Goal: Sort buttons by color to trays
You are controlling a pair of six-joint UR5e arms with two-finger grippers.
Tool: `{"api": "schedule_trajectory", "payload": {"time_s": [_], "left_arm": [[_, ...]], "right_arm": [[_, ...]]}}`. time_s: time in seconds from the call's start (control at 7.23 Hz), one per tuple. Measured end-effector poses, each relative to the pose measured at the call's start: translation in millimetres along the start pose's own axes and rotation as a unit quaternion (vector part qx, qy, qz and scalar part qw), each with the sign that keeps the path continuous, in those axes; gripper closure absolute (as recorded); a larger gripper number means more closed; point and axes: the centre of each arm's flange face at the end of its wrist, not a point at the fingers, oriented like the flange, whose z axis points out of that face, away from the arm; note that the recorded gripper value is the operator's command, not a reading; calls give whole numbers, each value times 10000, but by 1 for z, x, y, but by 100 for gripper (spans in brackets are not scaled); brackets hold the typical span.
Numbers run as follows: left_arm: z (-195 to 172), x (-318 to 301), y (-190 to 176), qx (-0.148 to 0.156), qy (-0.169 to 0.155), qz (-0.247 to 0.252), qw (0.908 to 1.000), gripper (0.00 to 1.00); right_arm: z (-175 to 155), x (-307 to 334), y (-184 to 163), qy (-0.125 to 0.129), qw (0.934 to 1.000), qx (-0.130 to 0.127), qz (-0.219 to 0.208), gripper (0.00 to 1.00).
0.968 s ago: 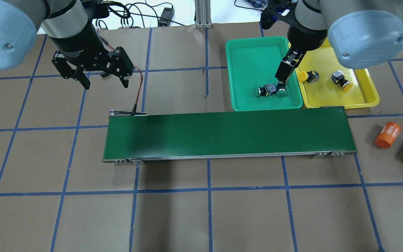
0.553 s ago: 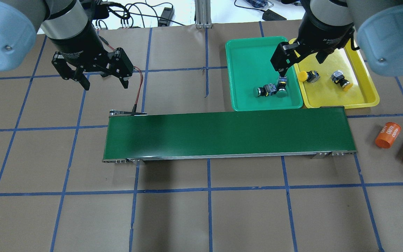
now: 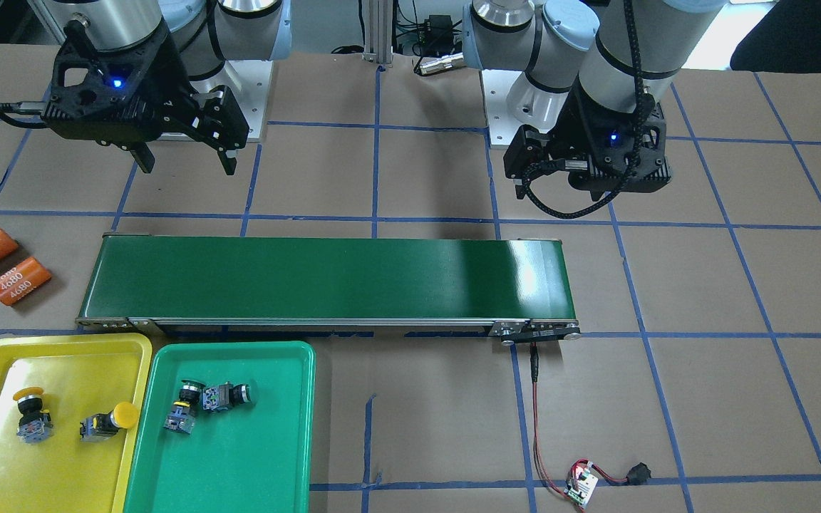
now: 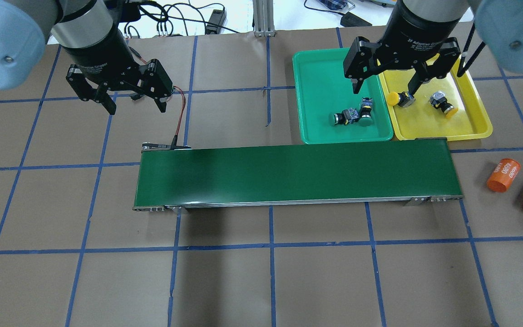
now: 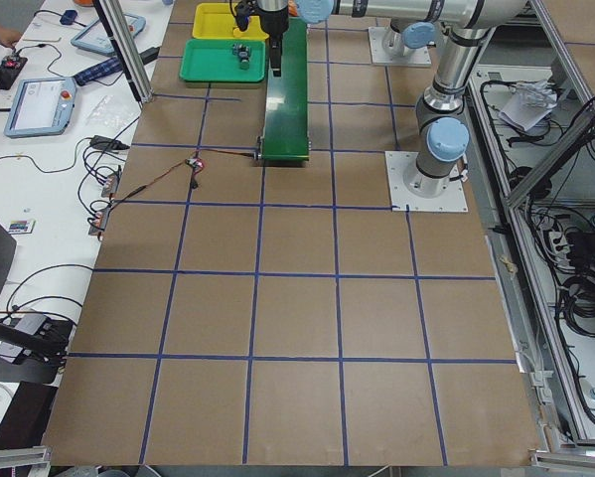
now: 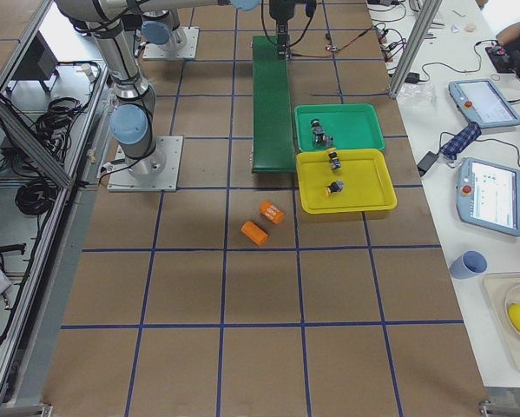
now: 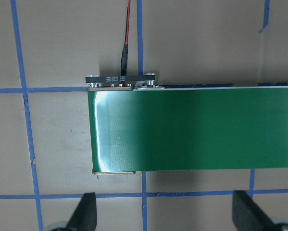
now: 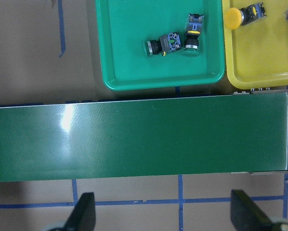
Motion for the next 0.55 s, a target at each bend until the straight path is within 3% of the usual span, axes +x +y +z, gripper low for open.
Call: {"api": "schedule_trajectory", "payload": {"time_s": [0.55], "left_arm": [[0,0,1,5,0,0,10000,0]], "right_arm": [[-3,2,5,33,9999,-123,-2,0]]}}
